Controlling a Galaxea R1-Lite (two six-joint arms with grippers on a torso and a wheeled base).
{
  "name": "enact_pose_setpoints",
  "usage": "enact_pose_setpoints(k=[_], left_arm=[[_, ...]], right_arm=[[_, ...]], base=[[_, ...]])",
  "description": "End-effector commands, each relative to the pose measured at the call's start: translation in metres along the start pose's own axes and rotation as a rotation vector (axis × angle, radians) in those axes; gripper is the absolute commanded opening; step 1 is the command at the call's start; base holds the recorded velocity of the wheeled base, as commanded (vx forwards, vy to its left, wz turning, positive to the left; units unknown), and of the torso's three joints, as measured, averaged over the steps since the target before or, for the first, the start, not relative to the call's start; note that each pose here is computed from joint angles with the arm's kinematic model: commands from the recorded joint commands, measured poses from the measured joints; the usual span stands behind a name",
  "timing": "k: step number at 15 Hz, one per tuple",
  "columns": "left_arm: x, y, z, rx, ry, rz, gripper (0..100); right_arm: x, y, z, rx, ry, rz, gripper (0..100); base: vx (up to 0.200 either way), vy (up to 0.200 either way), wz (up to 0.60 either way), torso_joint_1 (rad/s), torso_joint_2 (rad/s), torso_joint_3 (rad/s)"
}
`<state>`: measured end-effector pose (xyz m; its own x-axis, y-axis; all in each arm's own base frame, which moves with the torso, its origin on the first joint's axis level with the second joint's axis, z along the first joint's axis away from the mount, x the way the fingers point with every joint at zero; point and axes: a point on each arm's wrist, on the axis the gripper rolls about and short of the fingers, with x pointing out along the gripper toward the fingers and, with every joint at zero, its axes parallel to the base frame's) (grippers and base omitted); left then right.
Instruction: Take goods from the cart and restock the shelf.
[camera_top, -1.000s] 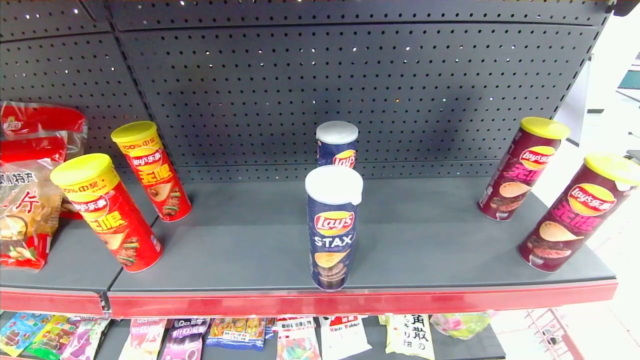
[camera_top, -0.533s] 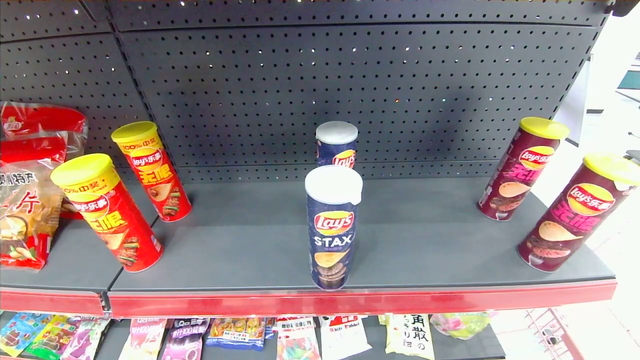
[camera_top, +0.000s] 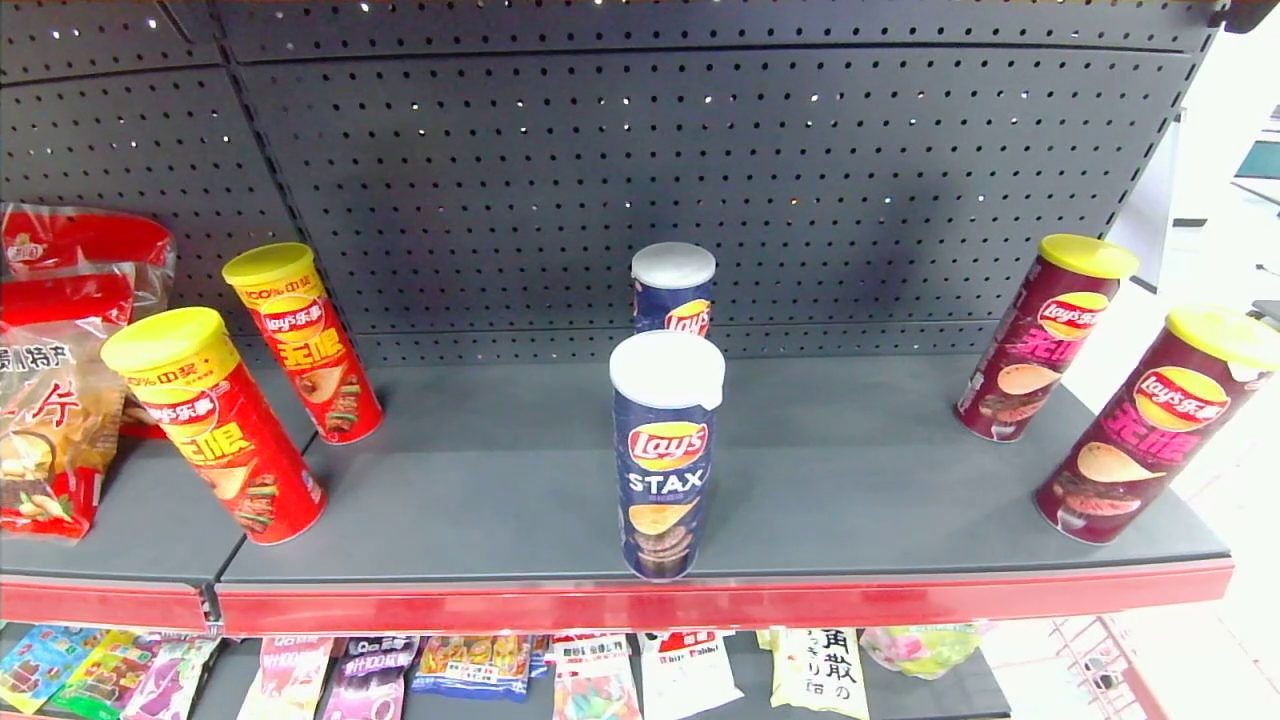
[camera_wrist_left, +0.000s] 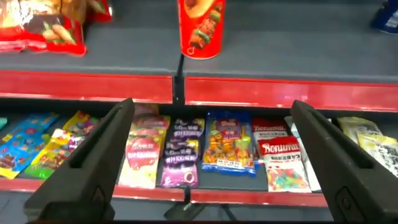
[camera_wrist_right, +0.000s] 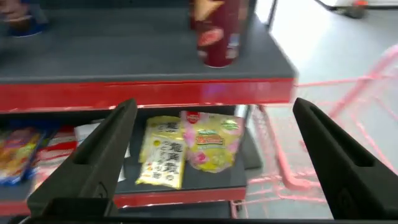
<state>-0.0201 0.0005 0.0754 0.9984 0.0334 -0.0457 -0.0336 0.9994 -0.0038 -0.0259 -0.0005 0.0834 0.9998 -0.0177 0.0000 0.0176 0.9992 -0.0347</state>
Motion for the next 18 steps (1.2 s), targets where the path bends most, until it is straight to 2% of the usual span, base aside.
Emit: enact_pose_setpoints(k=[1,2,4,5,6,7,9,18], left_arm=[[-0.0027,0.0000,-0.0010,0.012,-0.037,-0.024,100],[-0.0027,-0.0004,-0.0010,0.013,-0.037,-0.039,100],[-0.0027,0.0000,-0.0010,0.012,-0.037,-0.024,100],[-0.0027,0.0000,-0.0010,0.012,-0.037,-0.023,100],[-0.0027,0.0000,-0.0010,0.014,-0.037,-0.023,100],[-0.0027,0.0000,-0.0010,0.012,-0.037,-0.023,100],[-0.0027,0.0000,-0.0010,0.012,-0.037,-0.023,100],[-0.0027,0.0000,-0.0010,0.014,-0.037,-0.024,100]], right_arm=[[-0.0003,0.0005,-0.0003,-0.004,-0.002,0.024,100],[-0.0004,0.0009,0.0001,-0.005,-0.005,0.039,100],[0.0045,0.0004,0.0012,-0.007,0.055,-0.034,100],[0.0048,0.0005,0.0011,-0.010,0.056,-0.029,100],[0.0030,0.0004,0.0004,-0.022,0.012,0.038,100],[0.0029,0.0013,-0.0060,-0.004,0.007,0.049,100],[0.0031,0.0013,-0.0074,0.035,-0.001,0.044,100],[0.0032,0.0009,-0.0077,0.027,-0.001,0.025,100]], base=[[0.000,0.000,0.00,0.000,0.00,0.000],[0.000,0.000,0.00,0.000,0.00,0.000],[0.000,0.000,0.00,0.000,0.00,0.000],[0.000,0.000,0.00,0.000,0.00,0.000],[0.000,0.000,0.00,0.000,0.00,0.000],[0.000,0.000,0.00,0.000,0.00,0.000],[0.000,0.000,0.00,0.000,0.00,0.000],[0.000,0.000,0.00,0.000,0.00,0.000]])
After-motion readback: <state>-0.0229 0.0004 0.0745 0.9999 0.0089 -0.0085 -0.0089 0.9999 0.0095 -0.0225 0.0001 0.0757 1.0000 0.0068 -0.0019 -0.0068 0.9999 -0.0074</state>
